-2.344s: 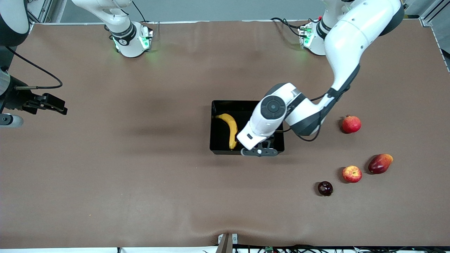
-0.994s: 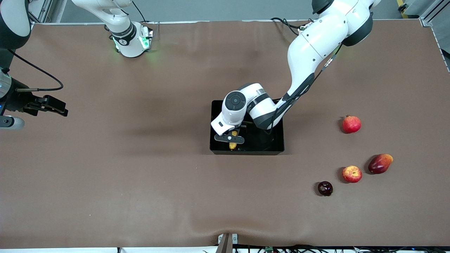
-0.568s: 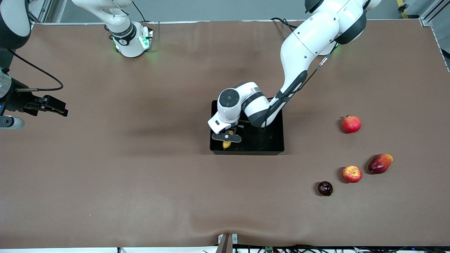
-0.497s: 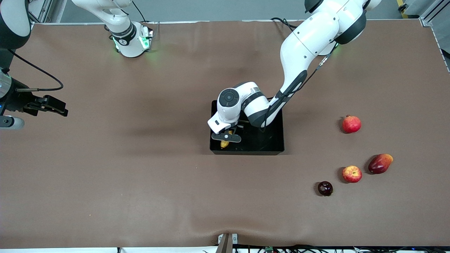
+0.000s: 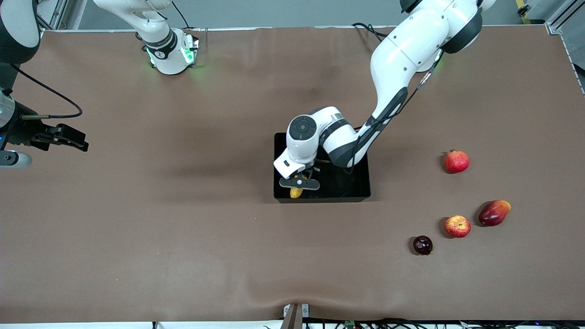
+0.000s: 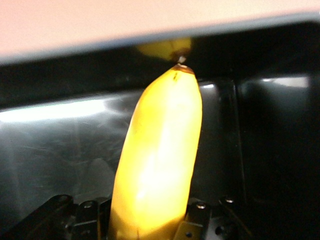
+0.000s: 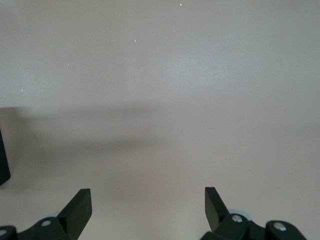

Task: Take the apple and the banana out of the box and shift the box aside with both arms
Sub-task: 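Lift the banana out with the left gripper while the right gripper reaches the box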

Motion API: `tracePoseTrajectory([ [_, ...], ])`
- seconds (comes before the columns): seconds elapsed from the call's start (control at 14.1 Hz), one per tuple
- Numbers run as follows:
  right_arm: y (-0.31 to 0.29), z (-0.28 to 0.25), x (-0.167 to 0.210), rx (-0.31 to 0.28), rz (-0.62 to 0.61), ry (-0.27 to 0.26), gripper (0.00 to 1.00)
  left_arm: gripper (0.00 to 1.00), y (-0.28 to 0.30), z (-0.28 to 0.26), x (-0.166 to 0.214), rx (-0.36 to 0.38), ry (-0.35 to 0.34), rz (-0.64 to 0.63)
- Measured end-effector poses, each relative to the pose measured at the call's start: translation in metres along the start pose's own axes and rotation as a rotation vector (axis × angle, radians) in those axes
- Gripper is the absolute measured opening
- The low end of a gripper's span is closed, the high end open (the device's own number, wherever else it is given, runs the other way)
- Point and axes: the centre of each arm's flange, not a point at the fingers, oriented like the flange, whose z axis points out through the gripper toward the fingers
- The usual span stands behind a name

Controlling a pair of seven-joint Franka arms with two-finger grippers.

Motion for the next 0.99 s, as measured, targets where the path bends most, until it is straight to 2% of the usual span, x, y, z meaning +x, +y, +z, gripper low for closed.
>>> tracePoseTrajectory([
  [0.28,-0.004,0.003,0.001,0.001,-0.006,-0.006,1.0,0.07,-0.015,-0.072,0.018,0.033,0.055,-0.024],
  [0.5,-0.015,0.014,0.005,0.003,-0.025,-0.024,1.0,0.07,-0.026,-0.106,0.023,0.058,0.074,-0.041],
  [0.71,-0.049,0.031,0.01,0.001,-0.08,-0.053,1.0,0.07,-0.044,-0.128,0.032,0.052,0.056,-0.054],
  [0.99,-0.116,0.077,0.015,-0.015,-0.179,-0.127,1.0,0.07,-0.09,-0.163,0.05,0.041,-0.005,-0.03],
])
